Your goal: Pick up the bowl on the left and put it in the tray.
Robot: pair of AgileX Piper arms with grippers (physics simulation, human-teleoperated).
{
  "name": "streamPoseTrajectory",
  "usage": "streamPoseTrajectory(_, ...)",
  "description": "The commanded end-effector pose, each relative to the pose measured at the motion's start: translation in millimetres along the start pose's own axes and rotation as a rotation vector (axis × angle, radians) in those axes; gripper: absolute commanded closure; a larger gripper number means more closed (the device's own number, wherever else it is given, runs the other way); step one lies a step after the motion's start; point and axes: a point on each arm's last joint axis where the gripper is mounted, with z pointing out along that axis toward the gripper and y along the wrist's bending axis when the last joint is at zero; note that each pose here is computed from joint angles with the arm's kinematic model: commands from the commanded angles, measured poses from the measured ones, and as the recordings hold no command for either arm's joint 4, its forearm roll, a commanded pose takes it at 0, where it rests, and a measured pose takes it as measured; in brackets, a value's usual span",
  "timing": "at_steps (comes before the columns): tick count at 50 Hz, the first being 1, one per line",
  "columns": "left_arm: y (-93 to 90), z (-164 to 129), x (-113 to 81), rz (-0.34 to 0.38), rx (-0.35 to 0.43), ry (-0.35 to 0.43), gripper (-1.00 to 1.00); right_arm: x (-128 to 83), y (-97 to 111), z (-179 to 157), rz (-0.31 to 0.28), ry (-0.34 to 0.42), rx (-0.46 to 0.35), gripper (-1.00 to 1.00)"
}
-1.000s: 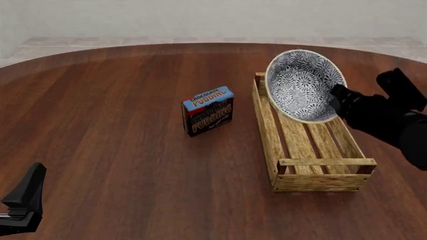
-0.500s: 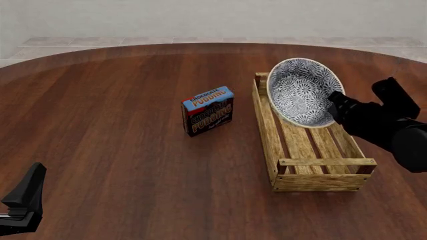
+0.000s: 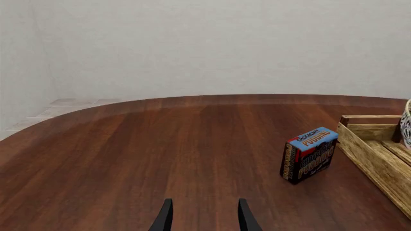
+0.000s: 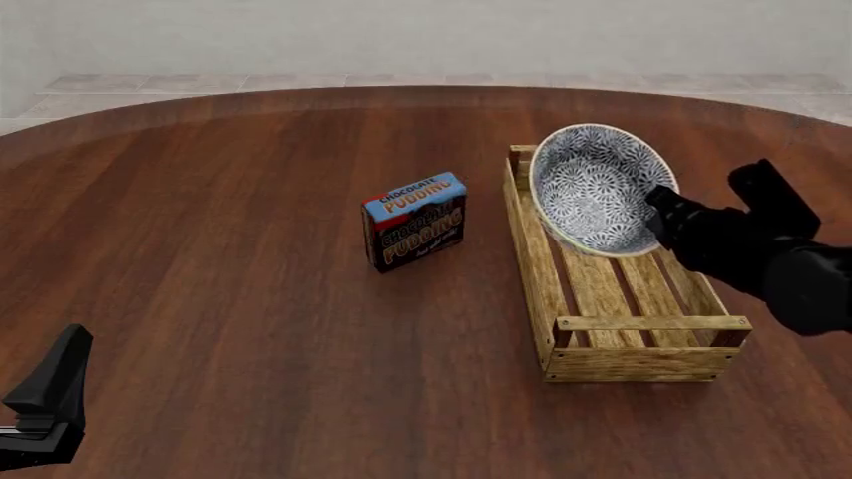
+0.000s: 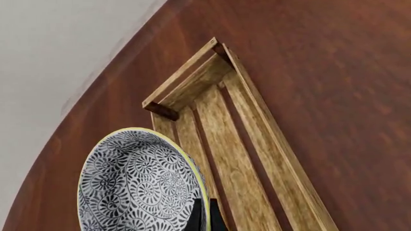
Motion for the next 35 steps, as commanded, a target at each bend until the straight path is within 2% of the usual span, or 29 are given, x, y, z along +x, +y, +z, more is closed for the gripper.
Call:
streamPoseTrajectory(1, 0.0, 0, 0.0, 0.000, 0.000, 0.000, -1.00, -4, 1, 7, 0.029, -0.008, 0.004, 1.00)
streamPoseTrajectory(35, 0.0, 0, 0.0, 0.000, 0.000, 0.000, -1.00, -4, -15, 16, 0.059, -0.018, 0.046, 1.00)
